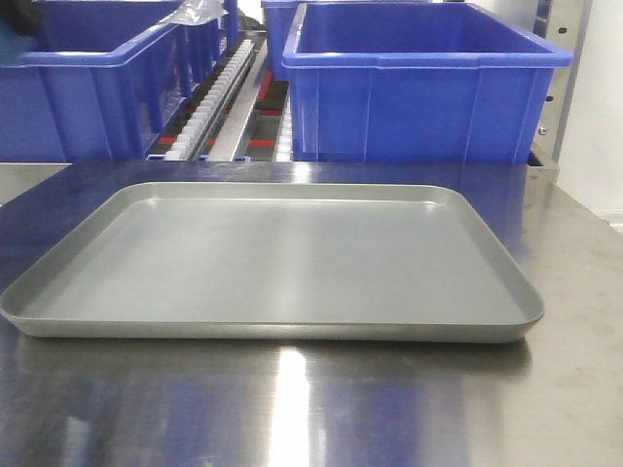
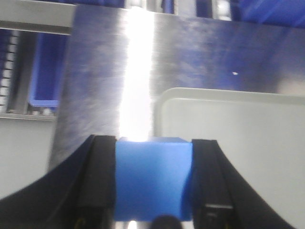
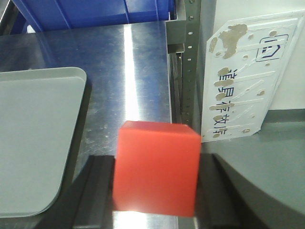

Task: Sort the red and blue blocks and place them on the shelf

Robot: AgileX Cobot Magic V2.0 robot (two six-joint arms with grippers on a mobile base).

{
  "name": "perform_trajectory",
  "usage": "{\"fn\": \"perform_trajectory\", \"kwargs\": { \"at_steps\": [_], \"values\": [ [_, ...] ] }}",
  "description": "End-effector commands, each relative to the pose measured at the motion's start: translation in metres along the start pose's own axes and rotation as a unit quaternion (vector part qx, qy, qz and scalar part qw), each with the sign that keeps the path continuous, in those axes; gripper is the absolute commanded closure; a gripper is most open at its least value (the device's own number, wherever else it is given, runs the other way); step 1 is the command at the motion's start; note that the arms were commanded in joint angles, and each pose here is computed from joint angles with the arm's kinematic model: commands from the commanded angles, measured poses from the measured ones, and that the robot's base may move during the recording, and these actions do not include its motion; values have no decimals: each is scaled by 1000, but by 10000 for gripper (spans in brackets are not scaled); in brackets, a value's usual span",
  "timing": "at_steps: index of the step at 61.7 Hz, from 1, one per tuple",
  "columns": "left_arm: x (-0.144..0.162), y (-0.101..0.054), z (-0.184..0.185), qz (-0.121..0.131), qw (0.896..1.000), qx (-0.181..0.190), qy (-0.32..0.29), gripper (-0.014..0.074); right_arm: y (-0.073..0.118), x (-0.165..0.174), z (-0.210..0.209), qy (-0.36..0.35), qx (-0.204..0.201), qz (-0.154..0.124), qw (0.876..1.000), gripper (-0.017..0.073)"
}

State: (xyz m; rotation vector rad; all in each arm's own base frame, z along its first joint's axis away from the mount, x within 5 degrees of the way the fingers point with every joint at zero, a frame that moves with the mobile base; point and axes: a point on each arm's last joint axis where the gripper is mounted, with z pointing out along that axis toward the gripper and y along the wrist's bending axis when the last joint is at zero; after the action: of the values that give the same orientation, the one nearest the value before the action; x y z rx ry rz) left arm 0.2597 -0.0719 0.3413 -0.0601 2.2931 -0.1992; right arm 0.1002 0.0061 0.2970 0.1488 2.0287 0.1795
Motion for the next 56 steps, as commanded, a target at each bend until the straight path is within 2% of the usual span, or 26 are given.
{"fn": "perform_trajectory", "kwargs": {
  "at_steps": [1, 11, 32, 56],
  "values": [
    [-6, 8, -25, -8, 998, 7, -60, 470, 2, -15, -5, -52, -3, -3, 999, 510],
    [13, 25, -44, -21, 997, -3, -80, 470, 2, -15, -5, -52, -3, -3, 999, 510],
    [56, 40, -86, -26, 991, 12, -131, 470, 2, -15, -5, -52, -3, -3, 999, 510],
    [104, 53, -90, -22, 991, 12, -133, 470, 2, -15, -5, -52, -3, -3, 999, 510]
  ]
}}
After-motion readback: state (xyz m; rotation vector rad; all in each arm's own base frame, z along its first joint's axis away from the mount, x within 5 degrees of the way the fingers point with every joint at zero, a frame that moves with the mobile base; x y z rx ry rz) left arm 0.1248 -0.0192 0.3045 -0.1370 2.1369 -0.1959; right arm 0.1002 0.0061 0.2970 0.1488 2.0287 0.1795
